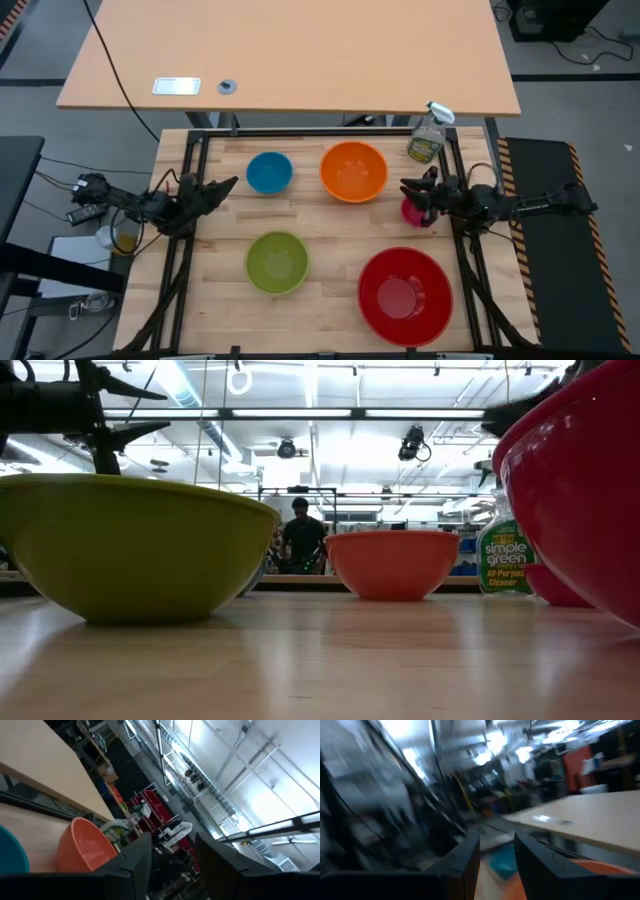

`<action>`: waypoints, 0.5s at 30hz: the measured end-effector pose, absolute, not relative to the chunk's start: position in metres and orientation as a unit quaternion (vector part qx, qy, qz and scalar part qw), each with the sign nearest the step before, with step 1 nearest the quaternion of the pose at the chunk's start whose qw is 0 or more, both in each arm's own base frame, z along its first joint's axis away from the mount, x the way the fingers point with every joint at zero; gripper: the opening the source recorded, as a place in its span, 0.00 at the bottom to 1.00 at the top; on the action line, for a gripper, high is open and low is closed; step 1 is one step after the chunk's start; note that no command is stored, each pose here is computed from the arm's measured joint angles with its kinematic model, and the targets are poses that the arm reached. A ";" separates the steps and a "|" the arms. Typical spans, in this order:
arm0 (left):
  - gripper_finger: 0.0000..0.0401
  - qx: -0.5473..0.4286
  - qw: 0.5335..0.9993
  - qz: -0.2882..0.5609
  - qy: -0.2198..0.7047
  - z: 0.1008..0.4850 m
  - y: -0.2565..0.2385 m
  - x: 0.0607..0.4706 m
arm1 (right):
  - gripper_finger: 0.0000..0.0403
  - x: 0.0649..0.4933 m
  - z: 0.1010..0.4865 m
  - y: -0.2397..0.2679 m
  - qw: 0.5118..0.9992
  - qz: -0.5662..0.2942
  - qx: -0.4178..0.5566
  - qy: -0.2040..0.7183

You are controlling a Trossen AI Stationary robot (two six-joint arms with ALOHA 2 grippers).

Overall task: Nest bowls inside each other
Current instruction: Stack the orange bowl on the red bowl

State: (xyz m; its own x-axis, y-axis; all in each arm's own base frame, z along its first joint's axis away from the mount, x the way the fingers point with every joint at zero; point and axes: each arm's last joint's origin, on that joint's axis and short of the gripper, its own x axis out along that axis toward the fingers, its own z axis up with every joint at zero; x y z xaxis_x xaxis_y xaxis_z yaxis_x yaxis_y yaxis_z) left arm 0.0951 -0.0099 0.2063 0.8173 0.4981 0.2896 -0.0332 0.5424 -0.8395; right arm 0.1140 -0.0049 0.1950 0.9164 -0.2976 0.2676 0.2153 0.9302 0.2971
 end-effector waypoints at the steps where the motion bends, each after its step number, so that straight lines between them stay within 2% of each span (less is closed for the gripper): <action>1: 0.39 -0.462 0.834 0.155 -0.260 0.206 -0.010 0.095 | 0.32 0.113 0.198 -0.005 0.965 -0.122 0.151 -0.176; 3: 0.39 -0.491 0.816 0.144 -0.269 0.208 -0.010 0.095 | 0.32 0.111 0.204 -0.005 0.958 -0.118 0.160 -0.205; 8: 0.39 -0.499 0.809 0.130 -0.283 0.211 -0.010 0.095 | 0.32 0.108 0.211 -0.005 0.944 -0.109 0.189 -0.246; 15: 0.39 -0.460 0.816 0.087 -0.339 0.229 -0.010 0.089 | 0.32 0.097 0.228 -0.005 0.899 -0.056 0.258 -0.348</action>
